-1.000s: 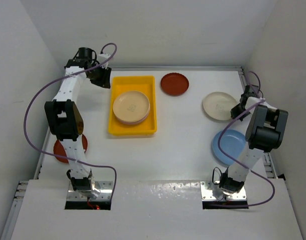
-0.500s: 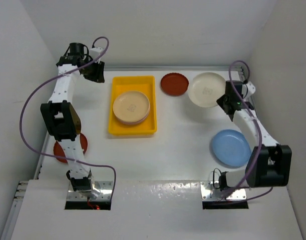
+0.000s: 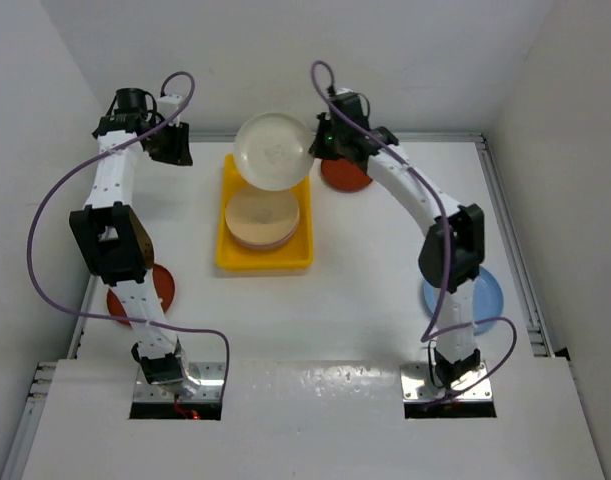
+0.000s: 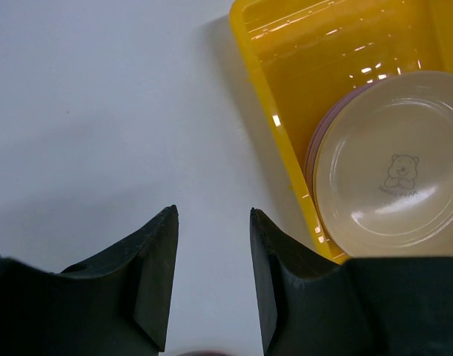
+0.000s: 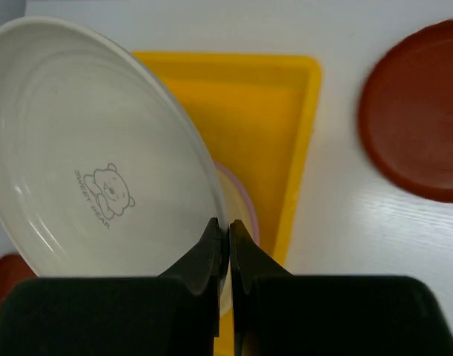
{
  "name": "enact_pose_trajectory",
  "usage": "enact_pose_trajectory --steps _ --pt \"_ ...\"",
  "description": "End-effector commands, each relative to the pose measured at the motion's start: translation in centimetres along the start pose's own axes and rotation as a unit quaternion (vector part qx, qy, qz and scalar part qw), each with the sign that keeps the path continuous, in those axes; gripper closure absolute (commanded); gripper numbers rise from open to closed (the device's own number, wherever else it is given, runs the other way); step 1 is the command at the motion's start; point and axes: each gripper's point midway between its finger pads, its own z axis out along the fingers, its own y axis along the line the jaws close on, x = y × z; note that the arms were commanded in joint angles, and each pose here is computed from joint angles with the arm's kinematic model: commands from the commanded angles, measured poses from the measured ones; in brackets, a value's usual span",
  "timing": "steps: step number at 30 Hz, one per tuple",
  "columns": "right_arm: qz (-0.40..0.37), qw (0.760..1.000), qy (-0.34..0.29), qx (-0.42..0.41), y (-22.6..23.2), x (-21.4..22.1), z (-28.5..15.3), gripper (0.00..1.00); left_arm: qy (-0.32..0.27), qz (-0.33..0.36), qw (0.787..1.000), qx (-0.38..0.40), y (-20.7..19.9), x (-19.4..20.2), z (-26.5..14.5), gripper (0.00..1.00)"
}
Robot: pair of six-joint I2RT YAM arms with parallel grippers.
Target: Place the plates into the plastic bin on the countertop
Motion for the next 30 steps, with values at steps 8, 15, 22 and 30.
enact_pose_trajectory --steps 8,15,22,30 --pt "-0.075 0.986 0.143 -0.039 4.1 11.1 4.3 1.0 -0.018 -0.002 1.0 0.001 0.5 0.2 -1.7 0.54" --pt "-0.102 0.986 0.133 -0.005 3.0 11.9 5.4 1.0 -0.022 -0.002 1.0 0.012 0.0 0.1 -1.9 0.54" --pt "-0.106 0.986 0.128 0.001 2.7 12.1 6.4 1.0 -0.023 -0.002 1.0 0.016 -0.1 0.1 -1.9 0.54" --pt "-0.123 0.984 0.128 0.005 2.6 12.6 5.9 0.66 -0.023 -0.002 1.0 0.016 -0.3 0.1 -2.1 0.54"
